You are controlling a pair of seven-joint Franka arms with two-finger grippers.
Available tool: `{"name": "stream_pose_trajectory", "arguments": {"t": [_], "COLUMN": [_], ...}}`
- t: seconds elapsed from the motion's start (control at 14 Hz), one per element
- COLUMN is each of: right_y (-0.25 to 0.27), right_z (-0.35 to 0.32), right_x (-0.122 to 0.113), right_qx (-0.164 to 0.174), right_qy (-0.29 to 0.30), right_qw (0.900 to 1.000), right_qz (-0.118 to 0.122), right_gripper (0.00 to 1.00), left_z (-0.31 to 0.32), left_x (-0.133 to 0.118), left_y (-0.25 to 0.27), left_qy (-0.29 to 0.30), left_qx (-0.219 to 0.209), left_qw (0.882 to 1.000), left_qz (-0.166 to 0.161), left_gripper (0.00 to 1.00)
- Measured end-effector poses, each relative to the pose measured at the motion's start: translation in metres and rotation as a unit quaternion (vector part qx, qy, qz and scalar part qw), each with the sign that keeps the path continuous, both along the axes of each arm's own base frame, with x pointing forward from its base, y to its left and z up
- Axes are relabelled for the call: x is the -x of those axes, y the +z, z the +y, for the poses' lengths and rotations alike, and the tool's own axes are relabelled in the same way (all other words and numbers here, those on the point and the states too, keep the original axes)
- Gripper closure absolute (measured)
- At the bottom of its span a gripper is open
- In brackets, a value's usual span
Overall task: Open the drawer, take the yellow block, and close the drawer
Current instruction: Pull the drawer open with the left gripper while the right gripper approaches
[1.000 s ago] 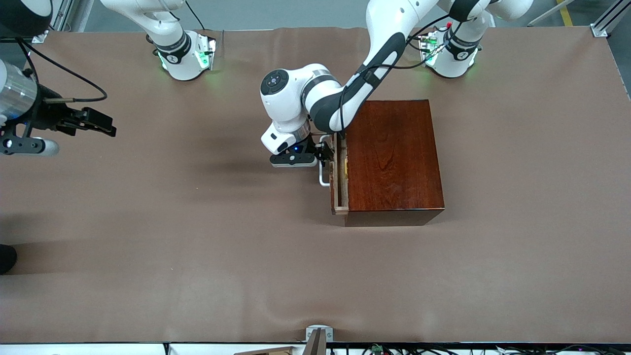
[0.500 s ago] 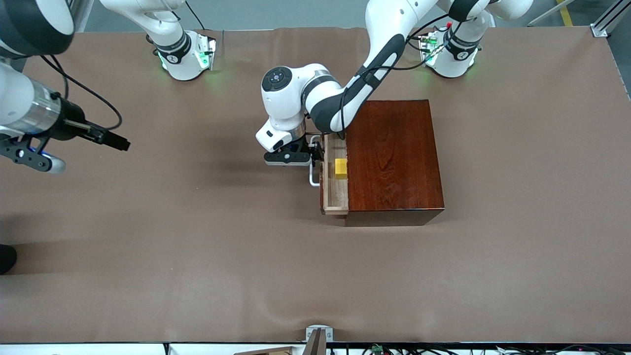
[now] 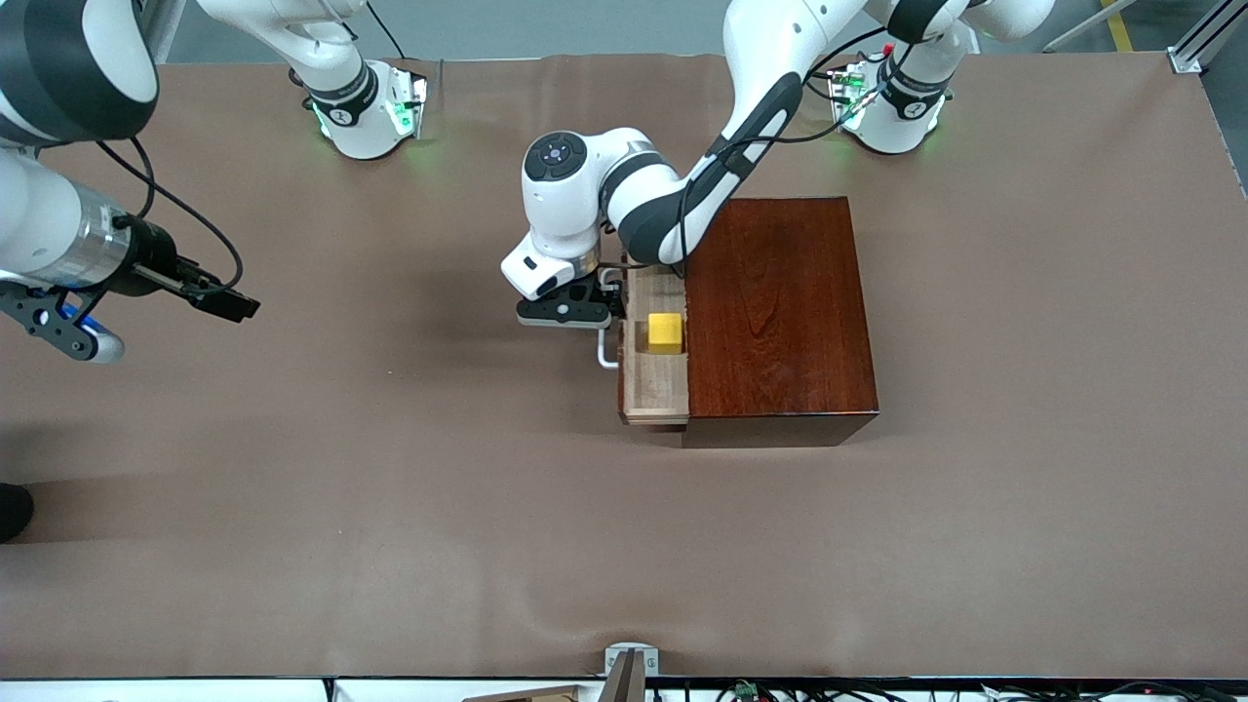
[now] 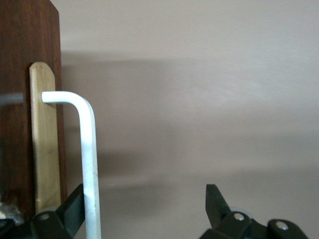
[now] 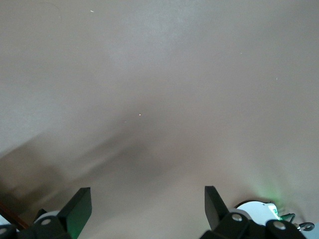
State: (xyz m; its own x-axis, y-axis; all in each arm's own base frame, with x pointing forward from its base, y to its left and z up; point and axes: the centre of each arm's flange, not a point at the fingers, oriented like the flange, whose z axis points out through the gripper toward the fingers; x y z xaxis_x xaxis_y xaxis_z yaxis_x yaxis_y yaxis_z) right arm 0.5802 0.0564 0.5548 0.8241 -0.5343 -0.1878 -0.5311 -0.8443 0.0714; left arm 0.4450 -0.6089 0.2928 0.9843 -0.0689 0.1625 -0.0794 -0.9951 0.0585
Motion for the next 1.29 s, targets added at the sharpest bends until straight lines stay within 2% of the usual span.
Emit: {"name": "stream_pose_trajectory", "arguments": {"t": [0.57,0.86,1.29], "right_y": [0.0,-0.003,-0.021], "right_z": [0.043,0.087,0.13], "right_x": [0.002,0.003,-0.001], "right_qx": [0.023,0.034,0.02], "right_qy": [-0.098,-0.162,-0.245], "right_qw": [0.995,0.986,0.969], "right_qz": [-0.004,-0.018,-0.012], "right_gripper": [0.0,0.0,0.0], "left_z": [-0.005,-0.003,-0.005], "left_x": [0.0,-0.003,0.003], "left_y": [0.005,0.011,0.025], "left_qy": [-0.006,0.004,0.004], "left_qx": [0.032,0.038,0.036], "left_qw": [0.999,0.999,0.999], "left_qz": [0.005,0.014,0.021], "left_gripper": [0.0,0.0,0.0]}}
